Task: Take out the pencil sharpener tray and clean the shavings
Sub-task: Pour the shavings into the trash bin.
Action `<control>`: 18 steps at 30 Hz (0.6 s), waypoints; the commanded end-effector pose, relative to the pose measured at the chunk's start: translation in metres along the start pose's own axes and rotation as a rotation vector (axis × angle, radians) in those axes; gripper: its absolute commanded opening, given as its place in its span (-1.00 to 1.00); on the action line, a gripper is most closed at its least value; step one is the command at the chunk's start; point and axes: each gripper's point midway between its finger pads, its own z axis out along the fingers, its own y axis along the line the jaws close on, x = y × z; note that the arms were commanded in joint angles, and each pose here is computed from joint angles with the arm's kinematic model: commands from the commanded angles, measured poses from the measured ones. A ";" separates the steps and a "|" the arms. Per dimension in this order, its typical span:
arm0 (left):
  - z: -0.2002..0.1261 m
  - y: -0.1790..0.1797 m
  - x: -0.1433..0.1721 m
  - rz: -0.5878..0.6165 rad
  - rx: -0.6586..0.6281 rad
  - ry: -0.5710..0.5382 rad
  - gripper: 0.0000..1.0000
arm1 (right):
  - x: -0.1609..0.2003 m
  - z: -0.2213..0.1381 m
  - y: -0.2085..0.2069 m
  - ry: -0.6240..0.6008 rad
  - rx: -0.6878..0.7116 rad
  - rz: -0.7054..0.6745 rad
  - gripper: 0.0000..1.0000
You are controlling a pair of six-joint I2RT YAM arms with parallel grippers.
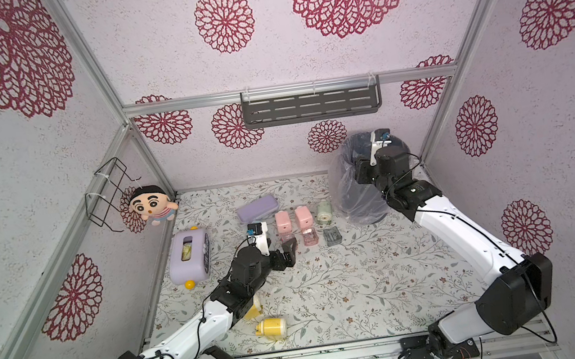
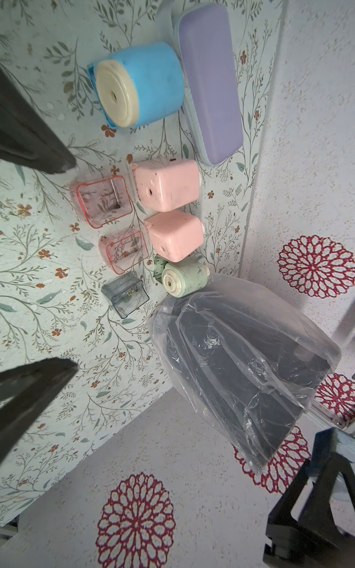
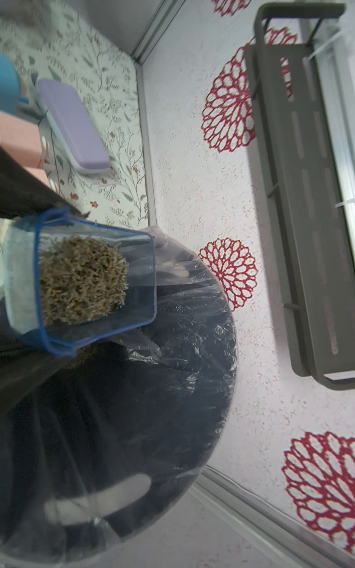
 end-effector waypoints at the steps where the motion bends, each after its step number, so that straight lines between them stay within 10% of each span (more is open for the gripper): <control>1: -0.001 -0.013 -0.015 0.007 0.039 -0.041 0.95 | -0.017 -0.016 0.005 0.028 -0.051 0.193 -0.19; 18: -0.005 -0.011 -0.016 0.011 0.025 -0.053 0.95 | -0.051 -0.005 -0.005 0.136 -0.228 1.162 -0.30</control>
